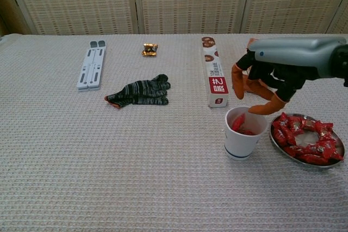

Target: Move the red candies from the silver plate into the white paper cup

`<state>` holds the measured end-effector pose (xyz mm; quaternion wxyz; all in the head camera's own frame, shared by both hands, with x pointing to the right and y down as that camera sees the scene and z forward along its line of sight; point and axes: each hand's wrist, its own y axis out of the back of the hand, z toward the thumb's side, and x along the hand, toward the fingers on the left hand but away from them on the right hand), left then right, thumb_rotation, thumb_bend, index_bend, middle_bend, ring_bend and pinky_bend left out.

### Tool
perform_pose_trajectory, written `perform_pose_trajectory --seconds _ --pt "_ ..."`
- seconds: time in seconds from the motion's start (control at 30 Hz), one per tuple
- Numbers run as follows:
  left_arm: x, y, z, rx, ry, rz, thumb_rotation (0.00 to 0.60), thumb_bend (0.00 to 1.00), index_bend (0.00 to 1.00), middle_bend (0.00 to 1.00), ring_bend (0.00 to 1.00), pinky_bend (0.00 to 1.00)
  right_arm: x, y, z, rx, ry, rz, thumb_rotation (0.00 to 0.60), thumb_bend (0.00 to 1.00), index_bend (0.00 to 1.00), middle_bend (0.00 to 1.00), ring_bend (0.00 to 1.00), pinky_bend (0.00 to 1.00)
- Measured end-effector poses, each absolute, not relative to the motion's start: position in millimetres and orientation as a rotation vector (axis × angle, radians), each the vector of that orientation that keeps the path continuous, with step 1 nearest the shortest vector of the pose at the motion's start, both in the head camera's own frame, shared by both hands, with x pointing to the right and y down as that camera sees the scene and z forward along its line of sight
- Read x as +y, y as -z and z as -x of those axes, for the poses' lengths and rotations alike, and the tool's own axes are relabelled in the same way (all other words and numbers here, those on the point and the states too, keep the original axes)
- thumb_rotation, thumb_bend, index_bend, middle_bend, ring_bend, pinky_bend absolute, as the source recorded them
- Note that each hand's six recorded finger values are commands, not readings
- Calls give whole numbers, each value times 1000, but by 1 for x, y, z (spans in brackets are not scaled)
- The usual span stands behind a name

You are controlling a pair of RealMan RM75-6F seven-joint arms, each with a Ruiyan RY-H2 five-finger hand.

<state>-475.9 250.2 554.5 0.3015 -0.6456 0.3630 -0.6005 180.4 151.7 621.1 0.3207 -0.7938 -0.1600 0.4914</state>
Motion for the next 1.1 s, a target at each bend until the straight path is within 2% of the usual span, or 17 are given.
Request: perform_pose_trajectory --seconds 0.17,0.37,0.67,0.73,0.97,1.1 --pt "250 -555 476 961 1593 1714 600 637 307 388 275 240 152 -618 -182 -422 -1288 2089 600 165 482 770 801 1000" --pt "251 -554 475 963 1591 1717 600 636 307 389 302 241 150 -612 -193 -414 -1315 2040 600 76 343 770 779 1000" --pt "251 -554 475 960 1591 1718 600 636 307 393 302 242 155 -622 -239 -312 -1503 1818 600 24 201 770 779 1000" --pt "251 -554 474 961 1589 1718 600 636 307 394 302 241 159 -630 -250 -289 -1560 1799 600 23 200 770 779 1000" --pt "251 -554 475 964 1590 1715 600 637 307 396 302 241 169 -659 -266 -214 -1637 1794 600 22 311 770 785 1000" --pt "251 -553 475 965 1588 1716 600 637 307 397 302 242 175 -677 -268 -185 -1662 1819 600 22 320 770 785 1000"
